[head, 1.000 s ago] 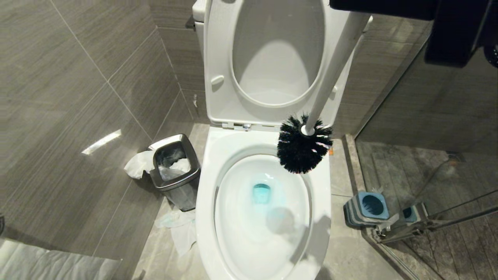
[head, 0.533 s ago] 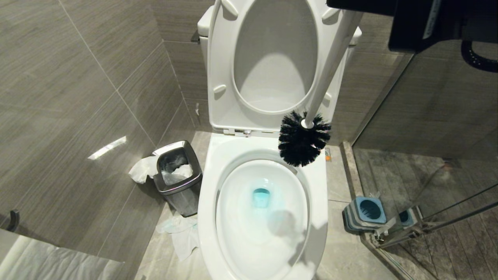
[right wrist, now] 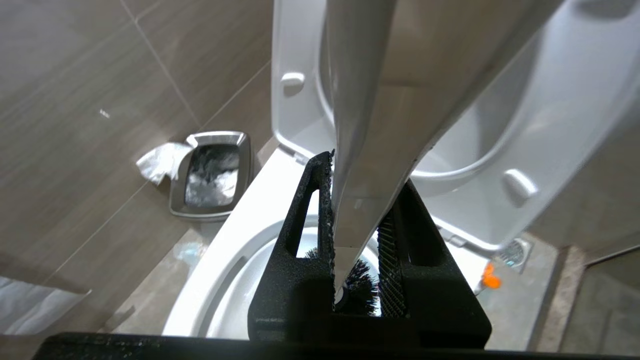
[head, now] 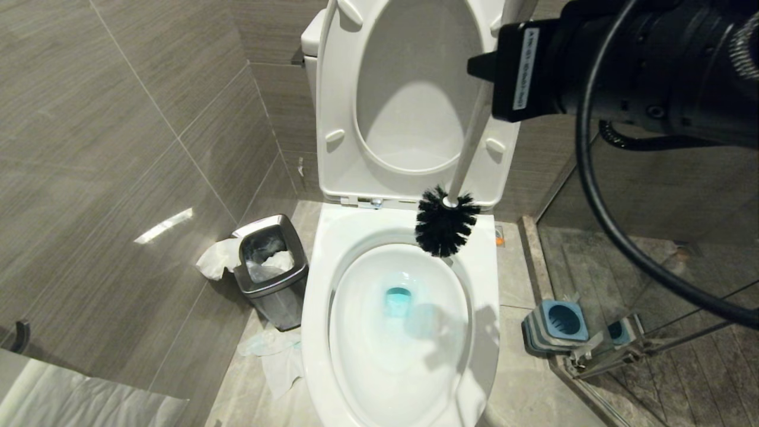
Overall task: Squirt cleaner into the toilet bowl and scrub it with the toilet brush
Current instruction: Scrub the toilet bowl
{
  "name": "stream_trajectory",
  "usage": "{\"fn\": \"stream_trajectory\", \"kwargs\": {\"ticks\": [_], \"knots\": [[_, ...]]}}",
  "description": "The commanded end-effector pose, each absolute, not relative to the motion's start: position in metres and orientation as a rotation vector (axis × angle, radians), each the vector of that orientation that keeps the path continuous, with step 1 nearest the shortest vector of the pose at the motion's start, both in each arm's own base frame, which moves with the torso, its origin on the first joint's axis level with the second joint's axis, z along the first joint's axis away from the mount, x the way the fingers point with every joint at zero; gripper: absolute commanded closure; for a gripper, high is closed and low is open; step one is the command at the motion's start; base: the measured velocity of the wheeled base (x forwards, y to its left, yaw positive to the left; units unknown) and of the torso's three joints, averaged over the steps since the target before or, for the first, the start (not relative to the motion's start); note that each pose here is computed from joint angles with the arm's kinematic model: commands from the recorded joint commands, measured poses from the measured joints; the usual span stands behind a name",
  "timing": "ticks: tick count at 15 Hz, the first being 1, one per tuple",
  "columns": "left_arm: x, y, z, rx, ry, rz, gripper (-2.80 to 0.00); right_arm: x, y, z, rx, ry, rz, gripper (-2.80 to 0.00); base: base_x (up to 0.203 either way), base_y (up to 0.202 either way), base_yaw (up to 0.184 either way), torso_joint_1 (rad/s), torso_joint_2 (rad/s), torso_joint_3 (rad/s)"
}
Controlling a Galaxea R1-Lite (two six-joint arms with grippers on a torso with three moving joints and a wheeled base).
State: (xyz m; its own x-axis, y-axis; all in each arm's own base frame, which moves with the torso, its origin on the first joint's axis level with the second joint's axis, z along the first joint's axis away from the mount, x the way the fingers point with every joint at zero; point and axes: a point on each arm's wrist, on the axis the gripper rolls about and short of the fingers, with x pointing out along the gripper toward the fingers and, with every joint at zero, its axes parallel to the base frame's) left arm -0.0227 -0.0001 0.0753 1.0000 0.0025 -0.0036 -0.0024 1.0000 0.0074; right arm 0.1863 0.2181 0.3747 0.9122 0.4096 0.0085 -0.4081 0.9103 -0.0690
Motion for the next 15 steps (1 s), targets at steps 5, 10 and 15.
{"fn": "stream_trajectory", "kwargs": {"ticks": [5,10,15], "knots": [[-0.023,0.0,0.075,0.008,0.005,0.003,0.0,0.238,0.267,0.315,-0.112,0.091,0.411,0.0,0.0,0.0,0.0,0.0,0.0,0.0],[-0.023,0.0,0.075,0.008,0.005,0.003,0.0,0.257,0.276,0.275,-0.134,0.156,0.384,0.0,0.0,0.0,0.0,0.0,0.0,0.0],[-0.023,0.0,0.075,0.008,0.005,0.003,0.0,0.255,0.274,0.254,-0.136,0.15,0.376,0.0,0.0,0.0,0.0,0.0,0.0,0.0]]}}
